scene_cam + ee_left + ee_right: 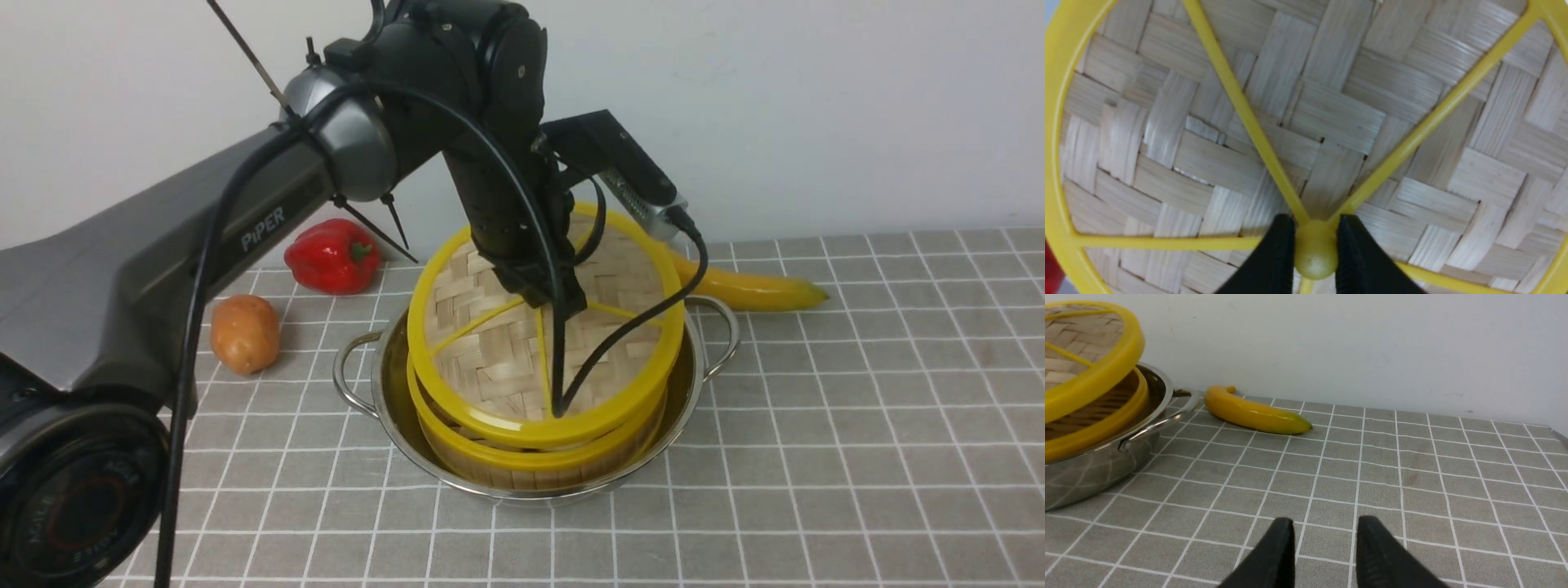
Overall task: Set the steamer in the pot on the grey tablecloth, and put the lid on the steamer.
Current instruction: 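Place the yellow bamboo steamer lid onto the steamer in the pot with the left gripper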
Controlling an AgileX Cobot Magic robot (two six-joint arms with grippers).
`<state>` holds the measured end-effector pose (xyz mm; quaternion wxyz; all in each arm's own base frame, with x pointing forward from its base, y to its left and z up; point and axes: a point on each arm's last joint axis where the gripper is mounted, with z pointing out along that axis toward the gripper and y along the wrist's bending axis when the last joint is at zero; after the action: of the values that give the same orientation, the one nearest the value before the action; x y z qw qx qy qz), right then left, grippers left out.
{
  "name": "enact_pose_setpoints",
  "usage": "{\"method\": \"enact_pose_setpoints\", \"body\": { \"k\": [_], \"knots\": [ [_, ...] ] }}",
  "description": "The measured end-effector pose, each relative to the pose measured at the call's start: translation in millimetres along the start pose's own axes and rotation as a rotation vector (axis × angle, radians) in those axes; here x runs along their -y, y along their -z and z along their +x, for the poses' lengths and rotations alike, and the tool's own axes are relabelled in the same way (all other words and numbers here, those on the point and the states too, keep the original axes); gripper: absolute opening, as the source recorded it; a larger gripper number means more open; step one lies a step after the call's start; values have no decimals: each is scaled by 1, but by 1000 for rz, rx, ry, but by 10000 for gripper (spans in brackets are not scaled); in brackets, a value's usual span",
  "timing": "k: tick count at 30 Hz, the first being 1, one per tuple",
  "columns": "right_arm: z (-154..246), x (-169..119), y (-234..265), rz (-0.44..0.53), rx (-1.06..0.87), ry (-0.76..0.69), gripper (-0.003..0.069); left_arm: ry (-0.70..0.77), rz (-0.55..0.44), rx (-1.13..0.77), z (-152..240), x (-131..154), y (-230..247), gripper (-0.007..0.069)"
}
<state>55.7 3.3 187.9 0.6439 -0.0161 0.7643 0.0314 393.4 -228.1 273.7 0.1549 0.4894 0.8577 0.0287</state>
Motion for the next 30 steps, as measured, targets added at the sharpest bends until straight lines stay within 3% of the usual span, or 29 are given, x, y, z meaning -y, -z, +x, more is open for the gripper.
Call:
{"method": "enact_pose_setpoints", "body": {
  "k": [12,30],
  "knots": [
    [0,0,0,0,1,0,240,58,16,-25,10,6,3,117],
    [0,0,0,0,1,0,240,-48,5,-83,11,4,-18,117]
  ]
}}
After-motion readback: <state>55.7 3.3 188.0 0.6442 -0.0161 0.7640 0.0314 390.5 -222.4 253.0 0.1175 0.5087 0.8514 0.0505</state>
